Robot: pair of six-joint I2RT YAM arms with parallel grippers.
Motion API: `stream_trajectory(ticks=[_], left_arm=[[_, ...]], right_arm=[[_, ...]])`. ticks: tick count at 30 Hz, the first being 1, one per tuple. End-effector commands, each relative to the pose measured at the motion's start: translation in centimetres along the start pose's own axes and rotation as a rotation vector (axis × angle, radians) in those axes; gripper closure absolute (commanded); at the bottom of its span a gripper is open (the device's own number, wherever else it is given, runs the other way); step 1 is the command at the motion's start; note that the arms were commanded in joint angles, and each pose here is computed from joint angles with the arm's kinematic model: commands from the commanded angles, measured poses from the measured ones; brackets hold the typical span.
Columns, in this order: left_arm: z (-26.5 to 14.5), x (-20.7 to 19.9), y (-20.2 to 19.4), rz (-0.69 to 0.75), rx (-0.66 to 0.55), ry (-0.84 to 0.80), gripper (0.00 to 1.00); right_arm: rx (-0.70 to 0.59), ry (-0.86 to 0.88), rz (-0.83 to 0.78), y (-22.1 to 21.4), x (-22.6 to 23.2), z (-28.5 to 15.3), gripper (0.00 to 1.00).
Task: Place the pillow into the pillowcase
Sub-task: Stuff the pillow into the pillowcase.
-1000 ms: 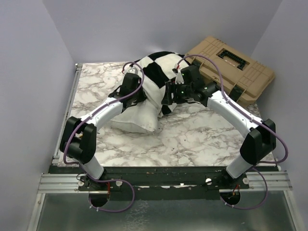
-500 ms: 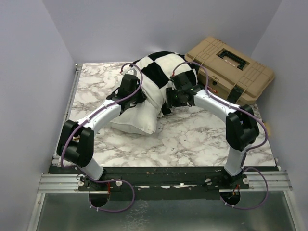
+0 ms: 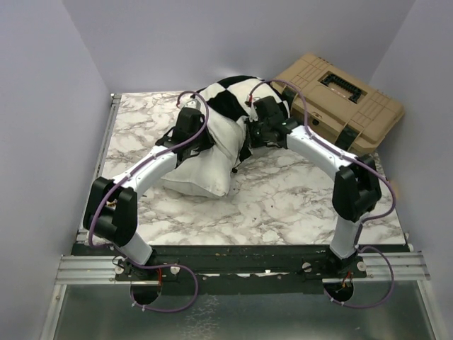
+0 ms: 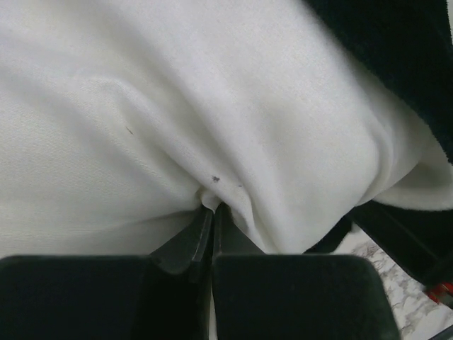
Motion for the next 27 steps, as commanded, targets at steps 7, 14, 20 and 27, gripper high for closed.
stream_trajectory(ticks=[7,14,20,27], left_arm=[[-1.4,-10.1,5.6,0.007,-0.146,-0.368,1.0],[0.6,-11.5,1.8,0.078,-0.092,-0.363,1.0],[3.5,-8.4,-1.3,0.053,-0.041,-0.28,1.0],[4.7,-10.6,1.0,0.039,-0.114,-0.331,1.0]], right_arm=[[0.051,1.055,-0.014,0.3,14.7,-15.8,1.0],[0.079,1.184,0.02,0.2,15.8,-18.2,1.0],[0.087,1.334,-0.009,2.0,16.6,-23.7,1.0],[0.14,1.43,-0.033,0.5,18.4,-28.3,1.0]])
Point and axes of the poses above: each gripper's point midway between its finger pads, its own z axis out along the fingers, its own x axis along the line the jaws close on, y = z × x, the point moved 1 cm from there along -z, back along the fingers, and after that the axes turned 5 degrees about -z, right-handed, at the moved point
